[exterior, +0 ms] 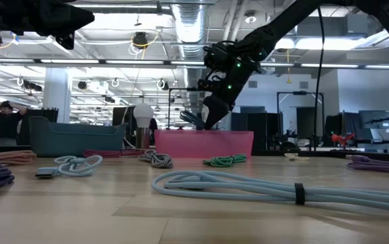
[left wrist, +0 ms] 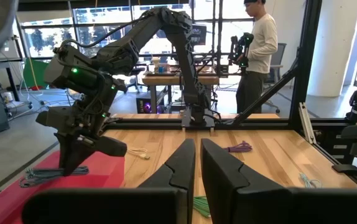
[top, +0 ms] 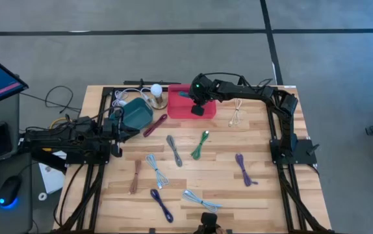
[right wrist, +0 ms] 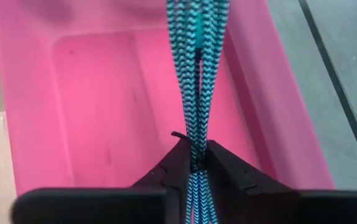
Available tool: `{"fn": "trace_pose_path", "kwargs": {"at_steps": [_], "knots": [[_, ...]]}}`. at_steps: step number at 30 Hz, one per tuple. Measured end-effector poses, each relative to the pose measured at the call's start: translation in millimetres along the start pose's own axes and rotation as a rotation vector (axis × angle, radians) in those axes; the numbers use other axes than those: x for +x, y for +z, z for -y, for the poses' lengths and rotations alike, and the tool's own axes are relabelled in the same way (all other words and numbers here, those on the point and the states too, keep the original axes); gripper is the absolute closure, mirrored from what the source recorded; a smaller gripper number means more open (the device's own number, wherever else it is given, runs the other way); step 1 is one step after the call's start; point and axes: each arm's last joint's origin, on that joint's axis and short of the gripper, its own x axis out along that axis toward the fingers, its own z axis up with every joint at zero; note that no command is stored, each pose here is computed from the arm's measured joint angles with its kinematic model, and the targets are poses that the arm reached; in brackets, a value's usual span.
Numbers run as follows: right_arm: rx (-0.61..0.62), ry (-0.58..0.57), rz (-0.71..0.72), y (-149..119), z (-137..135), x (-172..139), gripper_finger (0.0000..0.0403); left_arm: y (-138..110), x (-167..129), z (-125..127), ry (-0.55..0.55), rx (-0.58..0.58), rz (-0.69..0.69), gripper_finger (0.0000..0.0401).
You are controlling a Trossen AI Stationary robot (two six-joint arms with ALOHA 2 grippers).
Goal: Pick & Place USB Port
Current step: Put the black and blue USB cable into the pink bin, then put the white USB cable into the blue bin
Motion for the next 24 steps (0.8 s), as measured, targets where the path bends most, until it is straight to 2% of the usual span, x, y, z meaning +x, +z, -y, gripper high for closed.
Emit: {"fn": "trace_pose_path", "kwargs": {"at_steps": [6, 11, 17, 24], "knots": [[-0.012, 0.001, 0.0, 0.2, -0.4, -0.1, 0.0314, 0.0, 0.0, 0.0, 0.0, 0.0, 0.0, 0.0375], [-0.036, -0.004, 0.017, 3.5, 0.2, -8.3, 0.0303, 0.0, 0.0, 0.0, 0.0, 0.0, 0.0, 0.0375], [-0.066, -0.022, 0.136, 21.6, 1.9, -52.9, 0.0308, 0.0, 0.0, 0.0, -0.001, 0.0, 0.0, 0.0375], [-0.059, 0.055, 0.281, 31.0, 7.6, -118.1, 0.0322, 0.0, 0.0, 0.0, 0.0, 0.0, 0.0, 0.0375]]}}
